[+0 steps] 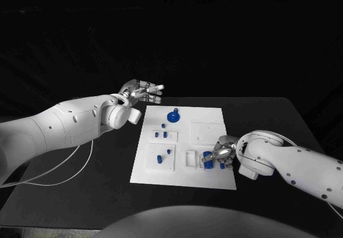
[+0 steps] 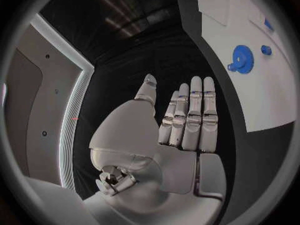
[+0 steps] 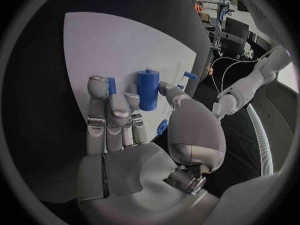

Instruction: Assemble the parts on the task board

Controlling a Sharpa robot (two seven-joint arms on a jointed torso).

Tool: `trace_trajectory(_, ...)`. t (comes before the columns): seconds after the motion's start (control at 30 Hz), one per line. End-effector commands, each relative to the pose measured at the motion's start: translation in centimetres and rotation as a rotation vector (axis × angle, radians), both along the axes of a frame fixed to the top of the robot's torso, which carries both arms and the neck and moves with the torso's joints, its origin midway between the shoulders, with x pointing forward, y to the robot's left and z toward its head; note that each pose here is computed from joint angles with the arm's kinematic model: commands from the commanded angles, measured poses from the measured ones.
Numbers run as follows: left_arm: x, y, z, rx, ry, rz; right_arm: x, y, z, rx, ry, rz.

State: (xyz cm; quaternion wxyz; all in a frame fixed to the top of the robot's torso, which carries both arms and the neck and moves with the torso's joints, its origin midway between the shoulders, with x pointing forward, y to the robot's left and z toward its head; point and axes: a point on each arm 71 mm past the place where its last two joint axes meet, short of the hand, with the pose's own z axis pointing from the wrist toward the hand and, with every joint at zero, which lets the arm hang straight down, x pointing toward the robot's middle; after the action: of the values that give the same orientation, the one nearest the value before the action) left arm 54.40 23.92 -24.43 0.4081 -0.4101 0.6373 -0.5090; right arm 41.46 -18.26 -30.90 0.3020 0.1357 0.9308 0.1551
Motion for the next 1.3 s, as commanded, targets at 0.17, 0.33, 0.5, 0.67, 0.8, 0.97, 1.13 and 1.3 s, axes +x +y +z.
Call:
trace_trajectory(0.17,-0.03,-0.1,-0.03,-0.002,0.001,-0.015,-0.2,-0.5,0.8,0.006,0.087,-0.074)
trace_trajectory(0.33,-0.01,-0.2,-0.04,-0.001,0.002,-0.018,0.6,-0.5,2.4,0.023,0.067,-0.079)
trace_trajectory(0.5,-0.01,-0.3,-0.05,-0.001,0.003,-0.019,1.0,-0.3,3.4,0.035,0.054,-0.077)
trace_trajectory(0.67,-0.02,-0.2,-0.05,0.001,0.003,-0.018,1.1,-0.1,3.8,0.041,0.046,-0.072)
trace_trajectory(0.8,-0.01,-0.2,-0.05,0.002,0.003,-0.016,1.1,0.1,4.0,0.045,0.044,-0.065)
trace_trajectory(0.97,0.00,-0.3,-0.05,0.003,0.004,-0.017,1.1,0.9,3.7,0.049,0.066,-0.045)
trace_trajectory(1.13,0.01,-0.5,-0.06,0.002,0.005,-0.022,1.0,2.0,2.8,0.039,0.090,-0.018)
trace_trajectory(1.3,-0.01,-0.8,-0.07,0.001,0.007,-0.028,1.0,3.0,2.0,0.021,0.094,0.005)
